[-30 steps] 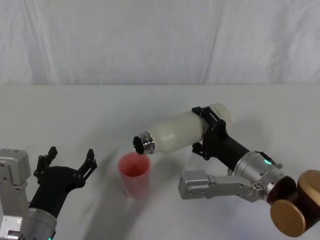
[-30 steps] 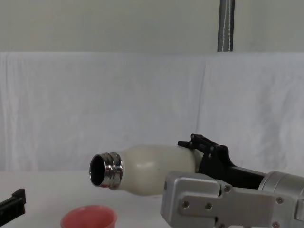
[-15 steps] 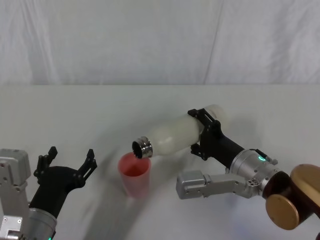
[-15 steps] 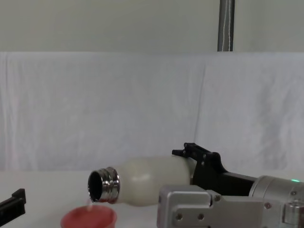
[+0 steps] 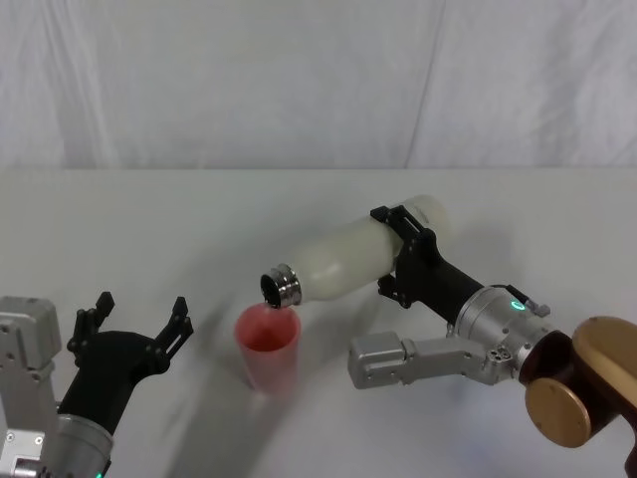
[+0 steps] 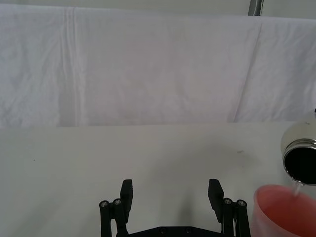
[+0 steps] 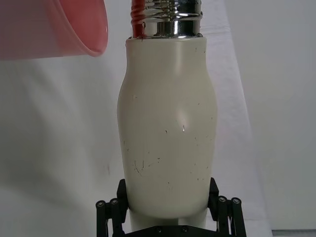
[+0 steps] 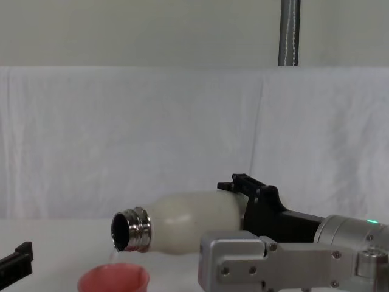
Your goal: Grasp the thermos with one hand and pour water into the cup lid.
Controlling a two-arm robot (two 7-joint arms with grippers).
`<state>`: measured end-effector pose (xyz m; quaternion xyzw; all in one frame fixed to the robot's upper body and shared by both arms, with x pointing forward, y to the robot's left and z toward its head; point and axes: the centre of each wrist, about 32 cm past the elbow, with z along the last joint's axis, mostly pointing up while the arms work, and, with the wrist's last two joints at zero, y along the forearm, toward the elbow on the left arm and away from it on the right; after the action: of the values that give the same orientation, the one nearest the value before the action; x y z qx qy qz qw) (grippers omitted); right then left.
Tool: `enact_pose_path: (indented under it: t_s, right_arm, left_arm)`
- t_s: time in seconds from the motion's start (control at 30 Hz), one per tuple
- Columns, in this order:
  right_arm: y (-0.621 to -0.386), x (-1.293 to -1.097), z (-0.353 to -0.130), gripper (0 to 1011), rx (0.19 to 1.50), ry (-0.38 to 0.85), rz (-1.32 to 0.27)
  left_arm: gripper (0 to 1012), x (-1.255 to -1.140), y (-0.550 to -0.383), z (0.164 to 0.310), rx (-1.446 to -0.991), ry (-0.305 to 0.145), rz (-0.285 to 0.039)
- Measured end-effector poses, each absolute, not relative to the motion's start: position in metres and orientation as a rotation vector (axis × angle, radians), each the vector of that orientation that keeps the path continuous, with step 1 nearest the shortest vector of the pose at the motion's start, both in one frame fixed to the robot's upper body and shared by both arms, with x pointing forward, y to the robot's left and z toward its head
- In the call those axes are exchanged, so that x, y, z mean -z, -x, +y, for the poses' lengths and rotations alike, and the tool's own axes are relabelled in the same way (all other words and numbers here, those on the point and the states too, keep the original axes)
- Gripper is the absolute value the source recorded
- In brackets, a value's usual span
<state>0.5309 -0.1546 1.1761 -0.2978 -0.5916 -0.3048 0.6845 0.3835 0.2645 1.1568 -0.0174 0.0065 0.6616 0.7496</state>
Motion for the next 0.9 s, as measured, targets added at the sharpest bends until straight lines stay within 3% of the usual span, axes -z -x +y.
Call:
enact_pose_path:
  t_s: [0.9]
  right_arm:
    - [-0.5312,-1.1806,-0.1575,950,0.692,0.667,-1.340]
  left_arm:
    - [1001,-1.1568,-0.3835,0.2645,-1.446,0.038,0.014]
